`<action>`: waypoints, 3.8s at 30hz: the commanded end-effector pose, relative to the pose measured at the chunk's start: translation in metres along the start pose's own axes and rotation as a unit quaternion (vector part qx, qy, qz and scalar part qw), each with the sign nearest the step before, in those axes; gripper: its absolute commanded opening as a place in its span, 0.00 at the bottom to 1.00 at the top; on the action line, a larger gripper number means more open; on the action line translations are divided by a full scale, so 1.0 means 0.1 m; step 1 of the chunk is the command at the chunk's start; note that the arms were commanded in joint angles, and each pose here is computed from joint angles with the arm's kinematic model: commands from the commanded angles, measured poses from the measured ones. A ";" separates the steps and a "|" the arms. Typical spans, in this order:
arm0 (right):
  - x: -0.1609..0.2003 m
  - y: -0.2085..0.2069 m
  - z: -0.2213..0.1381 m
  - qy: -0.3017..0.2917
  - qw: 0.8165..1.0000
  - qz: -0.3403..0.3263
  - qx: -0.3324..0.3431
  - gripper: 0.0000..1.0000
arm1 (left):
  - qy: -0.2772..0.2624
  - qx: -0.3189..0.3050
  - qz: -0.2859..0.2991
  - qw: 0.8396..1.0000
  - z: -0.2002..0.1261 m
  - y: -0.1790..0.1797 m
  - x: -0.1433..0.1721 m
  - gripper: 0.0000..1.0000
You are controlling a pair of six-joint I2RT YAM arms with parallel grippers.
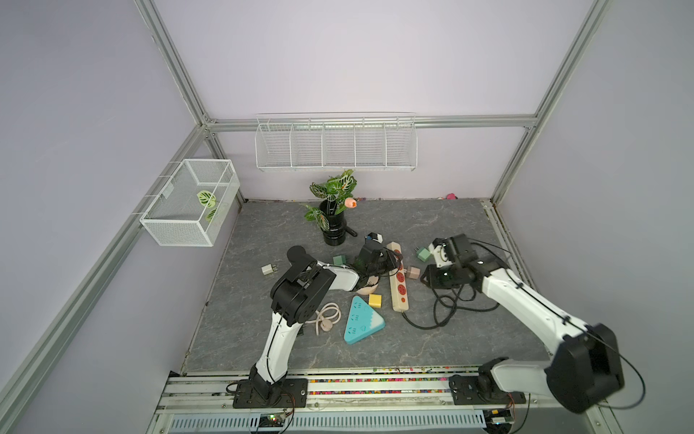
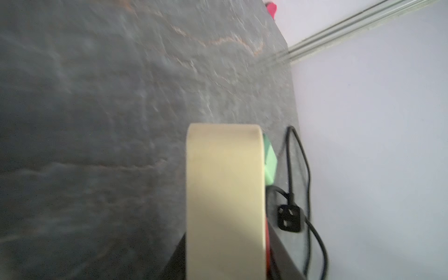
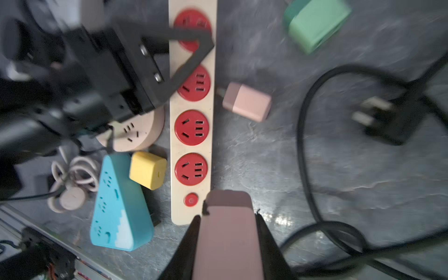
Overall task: Pull the plug off the socket
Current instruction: Remove the plug from the socket, then place the socket at the center of the board, then place the plug at the center of the board, then reset both arms
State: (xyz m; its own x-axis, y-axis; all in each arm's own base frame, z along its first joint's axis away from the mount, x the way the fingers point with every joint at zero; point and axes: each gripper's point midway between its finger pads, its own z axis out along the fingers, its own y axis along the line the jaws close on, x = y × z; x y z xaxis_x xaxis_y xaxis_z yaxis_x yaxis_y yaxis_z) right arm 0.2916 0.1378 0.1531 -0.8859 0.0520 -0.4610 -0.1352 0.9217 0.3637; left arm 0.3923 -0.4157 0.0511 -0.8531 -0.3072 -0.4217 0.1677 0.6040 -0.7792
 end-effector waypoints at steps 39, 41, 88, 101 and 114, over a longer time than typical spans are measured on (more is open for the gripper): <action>-0.76 0.07 0.32 -0.105 0.994 0.029 -0.033 0.00 | -0.047 -0.041 0.113 0.992 -0.46 -0.41 -0.58 0.67; -0.88 0.07 0.41 -0.112 0.993 0.034 -0.032 0.00 | -0.061 -0.065 0.130 0.987 -0.60 -0.42 -0.67 0.67; -1.21 -0.49 0.65 -0.089 0.993 0.052 0.056 0.83 | -0.234 -0.287 0.201 0.907 -3.00 0.41 -0.77 1.00; -0.34 -1.02 -0.28 -0.216 0.956 0.010 0.196 0.99 | -0.375 -0.400 0.275 0.790 -4.01 1.09 -1.01 1.00; -0.57 -1.35 0.01 -0.285 0.912 -0.115 0.270 0.97 | -0.366 -0.354 0.246 0.825 -3.94 1.77 -1.27 1.00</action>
State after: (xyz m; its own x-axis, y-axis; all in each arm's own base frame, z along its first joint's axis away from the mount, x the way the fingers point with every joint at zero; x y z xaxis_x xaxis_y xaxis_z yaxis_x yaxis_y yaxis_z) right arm 0.3377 0.0157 0.1168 -0.5394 -0.0313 -0.8414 0.0934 0.9909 -0.0968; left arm 0.3161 0.0328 0.1262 -0.2805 -0.1162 -0.9528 -0.2534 0.9664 -0.0433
